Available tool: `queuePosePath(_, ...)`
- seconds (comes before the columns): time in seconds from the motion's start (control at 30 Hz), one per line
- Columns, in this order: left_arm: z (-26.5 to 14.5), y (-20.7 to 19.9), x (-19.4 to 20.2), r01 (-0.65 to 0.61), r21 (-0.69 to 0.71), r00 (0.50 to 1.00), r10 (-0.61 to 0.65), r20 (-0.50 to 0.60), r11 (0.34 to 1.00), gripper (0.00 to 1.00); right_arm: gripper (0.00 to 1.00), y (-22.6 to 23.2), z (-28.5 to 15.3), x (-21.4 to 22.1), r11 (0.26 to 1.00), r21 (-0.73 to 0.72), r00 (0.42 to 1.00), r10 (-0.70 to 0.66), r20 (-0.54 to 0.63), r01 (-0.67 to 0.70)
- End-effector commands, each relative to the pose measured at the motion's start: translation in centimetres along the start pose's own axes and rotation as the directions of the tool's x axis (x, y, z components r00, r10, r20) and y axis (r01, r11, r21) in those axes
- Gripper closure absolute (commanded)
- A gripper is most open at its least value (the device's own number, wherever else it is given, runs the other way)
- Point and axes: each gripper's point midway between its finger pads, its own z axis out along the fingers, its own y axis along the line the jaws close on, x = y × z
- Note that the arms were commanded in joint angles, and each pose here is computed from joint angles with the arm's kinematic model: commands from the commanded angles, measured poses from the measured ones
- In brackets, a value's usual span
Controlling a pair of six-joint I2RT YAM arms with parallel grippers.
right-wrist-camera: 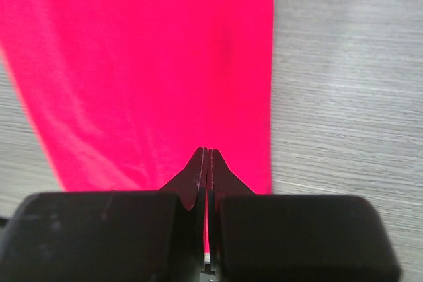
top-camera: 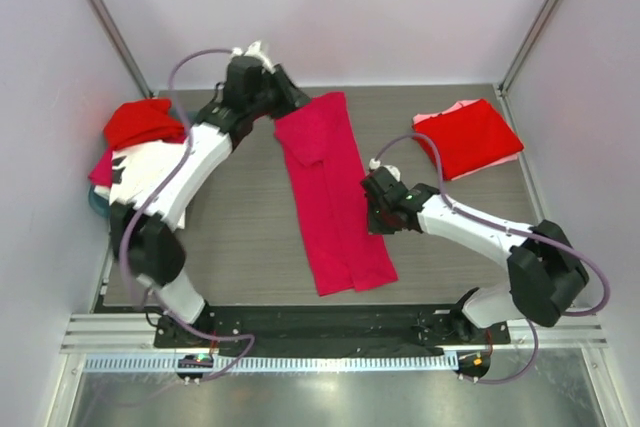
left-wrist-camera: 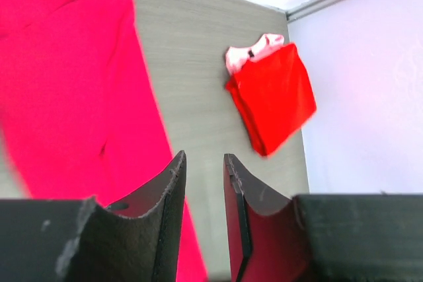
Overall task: Fold and stack the t-shirts
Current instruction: Fold the tshirt
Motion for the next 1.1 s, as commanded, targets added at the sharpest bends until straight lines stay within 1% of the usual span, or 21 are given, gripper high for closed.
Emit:
queuePosePath(0.0, -3.5, 4.8, 4.5, -0.018, -0.133, 0.998, 0.009, -0.068, 0.991, 0.69, 0.99, 0.1, 0.2, 0.4, 0.998, 0.017, 0.998, -0.066, -0.009, 0.066)
queuePosePath(0.07, -5.0, 5.8, 5.5, -0.009, -0.158, 0.998, -0.001, -0.065, 0.987, 0.69, 0.99, 0.0, 0.7, 1.0, 0.997, 0.026, 0.997, -0.073, -0.025, 0.073)
queuePosePath(0.1, -6.4, 6.5, 6.6, -0.007, -0.168, 0.997, -0.005, -0.072, 0.986, 0.69, 0.99, -0.1, 1.0, 1.4, 0.997, 0.032, 0.997, -0.075, -0.033, 0.076)
queuePosePath(0.17, -7.5, 7.1, 7.5, 0.003, -0.181, 0.997, -0.016, -0.074, 0.983, 0.69, 0.99, -0.2, 1.6, 2.6, 0.995, 0.044, 0.995, -0.085, -0.059, 0.088)
queuePosePath(0.3, -9.6, 9.1, 10.3, 0.012, -0.214, 0.992, -0.039, -0.120, 0.977, 0.69, 0.99, 0.4, 2.5, 4.6, 0.992, 0.059, 0.990, -0.110, -0.090, 0.115)
queuePosePath(0.4, -11.1, 10.4, 12.7, 0.035, -0.243, 0.983, -0.077, -0.165, 0.969, 0.63, 0.99, 0.6, 3.2, 6.2, 0.987, 0.083, 0.985, -0.127, -0.118, 0.137)
queuePosePath(0.43, -11.7, 11.1, 14.1, 0.043, -0.250, 0.978, -0.092, -0.188, 0.967, 0.63, 0.99, 0.9, 3.4, 6.6, 0.987, 0.081, 0.984, -0.130, -0.121, 0.140)
queuePosePath(0.47, -11.9, 11.1, 14.5, 0.061, -0.241, 0.976, -0.109, -0.189, 0.969, 0.63, 0.99, 1.2, 3.6, 7.1, 0.986, 0.081, 0.983, -0.133, -0.127, 0.143)
queuePosePath(0.57, -13.4, 12.0, 16.8, 0.074, -0.238, 0.966, -0.128, -0.224, 0.969, 0.62, 0.99, 3.3, 3.8, 8.5, 0.988, 0.046, 0.981, -0.144, -0.127, 0.151)
queuePosePath(0.6, -13.9, 12.4, 17.3, 0.068, -0.246, 0.964, -0.127, -0.232, 0.967, 0.60, 0.99, 4.5, 3.7, 8.5, 0.989, 0.021, 0.983, -0.146, -0.116, 0.149)
queuePosePath(0.63, -14.4, 12.8, 17.7, 0.062, -0.257, 0.964, -0.125, -0.236, 0.965, 0.59, 0.99, 5.6, 3.7, 9.4, 0.988, -0.001, 0.980, -0.153, -0.129, 0.155)
queuePosePath(0.7, -15.8, 14.0, 19.2, 0.046, -0.288, 0.955, -0.127, -0.268, 0.957, 0.55, 0.99, 7.4, 3.4, 9.2, 0.988, -0.038, 0.982, -0.152, -0.112, 0.148)
queuePosePath(0.73, -16.4, 14.6, 20.1, 0.042, -0.314, 0.946, -0.139, -0.294, 0.948, 0.55, 0.99, 8.1, 3.1, 9.4, 0.988, -0.055, 0.982, -0.152, -0.112, 0.146)
queuePosePath(0.8, -17.4, 15.5, 21.7, 0.050, -0.330, 0.933, -0.162, -0.322, 0.943, 0.55, 0.99, 8.7, 2.5, 9.0, 0.988, -0.075, 0.985, -0.141, -0.098, 0.134)
queuePosePath(0.9, -18.5, 15.8, 24.4, 0.095, -0.301, 0.904, -0.209, -0.373, 0.949, 0.53, 0.98, 8.8, 0.8, 8.1, 0.989, -0.106, 0.993, -0.107, -0.055, 0.101)
queuePosePath(0.93, -18.7, 15.4, 25.0, 0.124, -0.281, 0.896, -0.229, -0.381, 0.952, 0.52, 0.91, 9.0, 0.2, 7.8, 0.988, -0.125, 0.994, -0.098, -0.043, 0.092)
queuePosePath(0.97, -19.0, 15.6, 25.5, 0.137, -0.279, 0.891, -0.242, -0.385, 0.950, 0.51, 0.88, 8.9, -0.2, 8.2, 0.987, -0.139, 0.995, -0.088, -0.056, 0.079)
queuePosePath(1.0, -19.5, 15.8, 26.2, 0.149, -0.270, 0.888, -0.249, -0.386, 0.951, 0.49, 0.80, 9.1, -1.0, 8.0, 0.984, -0.164, 0.996, -0.073, -0.046, 0.065)
queuePosePath(1.07, -19.9, 15.2, 27.1, 0.195, -0.245, 0.872, -0.283, -0.400, 0.950, 0.46, 0.75, 8.7, -1.5, 8.7, 0.984, -0.172, 0.997, -0.048, -0.055, 0.038)
